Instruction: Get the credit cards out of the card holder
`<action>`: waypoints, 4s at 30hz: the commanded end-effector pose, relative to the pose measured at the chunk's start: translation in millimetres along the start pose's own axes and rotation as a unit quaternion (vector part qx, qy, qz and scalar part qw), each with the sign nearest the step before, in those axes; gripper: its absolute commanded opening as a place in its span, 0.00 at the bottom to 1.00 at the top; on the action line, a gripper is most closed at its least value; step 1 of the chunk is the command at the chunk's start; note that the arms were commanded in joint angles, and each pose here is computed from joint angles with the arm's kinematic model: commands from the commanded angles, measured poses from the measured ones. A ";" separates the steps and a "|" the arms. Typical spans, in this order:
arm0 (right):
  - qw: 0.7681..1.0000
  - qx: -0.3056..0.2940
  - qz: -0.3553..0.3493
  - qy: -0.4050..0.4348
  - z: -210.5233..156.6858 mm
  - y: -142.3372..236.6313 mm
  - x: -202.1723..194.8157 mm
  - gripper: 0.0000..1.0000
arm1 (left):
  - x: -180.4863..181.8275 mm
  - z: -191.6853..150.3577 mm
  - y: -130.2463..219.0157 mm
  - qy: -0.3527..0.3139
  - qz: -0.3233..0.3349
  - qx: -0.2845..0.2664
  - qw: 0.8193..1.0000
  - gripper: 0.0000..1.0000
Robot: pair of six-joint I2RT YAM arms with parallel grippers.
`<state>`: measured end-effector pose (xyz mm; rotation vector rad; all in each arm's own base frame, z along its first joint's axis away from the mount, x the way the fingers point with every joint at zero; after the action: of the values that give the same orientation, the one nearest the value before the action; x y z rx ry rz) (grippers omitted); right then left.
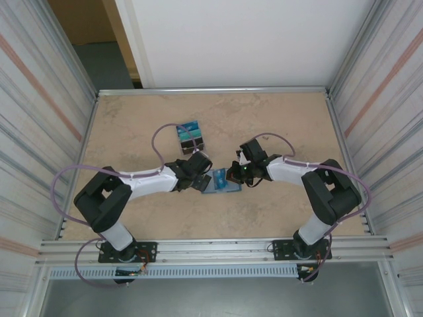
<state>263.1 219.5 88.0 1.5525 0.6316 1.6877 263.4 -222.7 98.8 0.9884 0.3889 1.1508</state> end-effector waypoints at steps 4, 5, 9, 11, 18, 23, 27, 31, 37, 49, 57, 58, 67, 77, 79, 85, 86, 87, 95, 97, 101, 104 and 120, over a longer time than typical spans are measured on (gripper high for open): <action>1.000 -0.016 -0.003 0.012 5.5 11.2 6.2 0.00 | -4.0 27.2 16.9 0.005 -0.024 -0.042 0.999 0.99; 1.000 -0.018 -0.001 0.012 6.1 11.7 6.7 0.00 | -6.8 28.8 14.9 0.003 -0.025 -0.043 0.999 0.99; 1.000 -0.019 0.003 0.013 5.6 13.2 8.9 0.00 | -17.4 30.8 4.0 -0.014 -0.020 -0.035 0.999 0.99; 1.000 -0.020 0.001 0.013 5.0 14.6 8.2 0.00 | -21.1 31.1 -0.4 -0.020 -0.018 -0.032 0.999 0.99; 0.999 -0.031 -0.003 0.014 2.6 22.3 6.6 0.00 | -27.8 28.7 -9.2 -0.033 -0.021 -0.022 0.999 0.99; 0.999 -0.027 0.016 0.010 0.1 19.0 7.8 0.00 | -30.3 22.8 -14.8 -0.036 -0.020 -0.010 0.999 0.99; 0.998 -0.022 0.050 0.008 -1.4 14.2 13.2 0.15 | -30.8 19.0 -15.8 -0.035 -0.022 -0.004 0.999 0.99; 0.998 -0.019 0.052 0.014 -3.1 8.5 15.5 0.19 | -31.2 15.3 -15.5 -0.035 -0.023 -0.001 0.999 0.99; 0.999 -0.011 0.042 0.020 -3.9 -3.2 16.8 0.15 | -30.7 12.0 -14.0 -0.031 -0.023 0.001 0.999 0.99; 0.997 -0.022 -0.022 0.070 -2.7 10.2 19.4 0.00 | -18.4 30.0 13.3 -0.021 -0.016 -0.037 0.999 0.99; 0.983 -0.045 -0.029 0.173 -5.7 48.2 43.6 0.00 | 19.4 53.0 64.1 0.018 -0.033 -0.106 0.994 0.99; 0.981 -0.045 -0.025 0.188 -6.7 52.7 47.4 0.00 | 24.1 55.3 71.7 0.021 -0.038 -0.118 0.992 0.99; 0.934 -0.056 0.058 0.349 -28.7 94.3 93.7 0.00 | 36.4 62.1 128.0 -0.025 -0.186 -0.221 0.957 0.94; 0.885 -0.051 0.135 0.442 -48.4 132.2 117.8 0.00 | 17.3 55.9 159.5 -0.132 -0.360 -0.240 0.892 0.80; 0.879 -0.042 0.147 0.452 -51.4 134.7 121.1 0.00 | 11.6 57.2 164.4 -0.145 -0.389 -0.241 0.877 0.77; 0.866 -0.027 0.168 0.471 -53.8 138.5 128.3 0.00 | -2.1 59.0 168.9 -0.184 -0.427 -0.237 0.853 0.57; 0.864 -0.026 0.170 0.473 -54.1 139.1 129.2 0.00 | -5.3 57.7 167.4 -0.192 -0.430 -0.230 0.852 0.52; 0.863 -0.026 0.172 0.475 -54.3 139.3 130.1 0.00 | -9.1 56.1 166.4 -0.202 -0.433 -0.222 0.850 0.47; 0.862 -0.047 0.174 0.473 -49.3 145.1 126.6 0.04 | -20.0 51.7 163.5 -0.219 -0.436 -0.211 0.847 0.00; 0.866 -0.061 0.177 0.464 -46.8 148.2 123.0 0.14 | -18.8 52.5 164.8 -0.212 -0.430 -0.216 0.851 0.00; 0.873 -0.122 0.182 0.435 -38.9 159.7 111.2 0.49 | -11.2 54.5 173.1 -0.180 -0.409 -0.246 0.860 0.00; 0.868 -0.187 0.192 0.418 -39.8 172.2 103.3 0.68 | -3.6 56.0 184.9 -0.136 -0.399 -0.282 0.862 0.00; 0.832 -0.247 0.339 0.365 -44.8 181.5 118.9 0.70 | 2.3 54.6 229.9 0.032 -0.510 -0.351 0.785 0.00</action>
<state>186.6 203.1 272.7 0.7455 0.0363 2.6570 176.7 -229.5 301.3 0.0751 0.3803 0.3059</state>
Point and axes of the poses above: each hand's point on the last joint's axis, 136 mm out from that joint toward the fingers, its own y axis back along the fingers, its own x axis along the line the jaws close on, z = x × y, the point moved 6 cm from there along y, back along the fingers, and after that the axes turned 2 degrees about y, right-handed, at the moved point
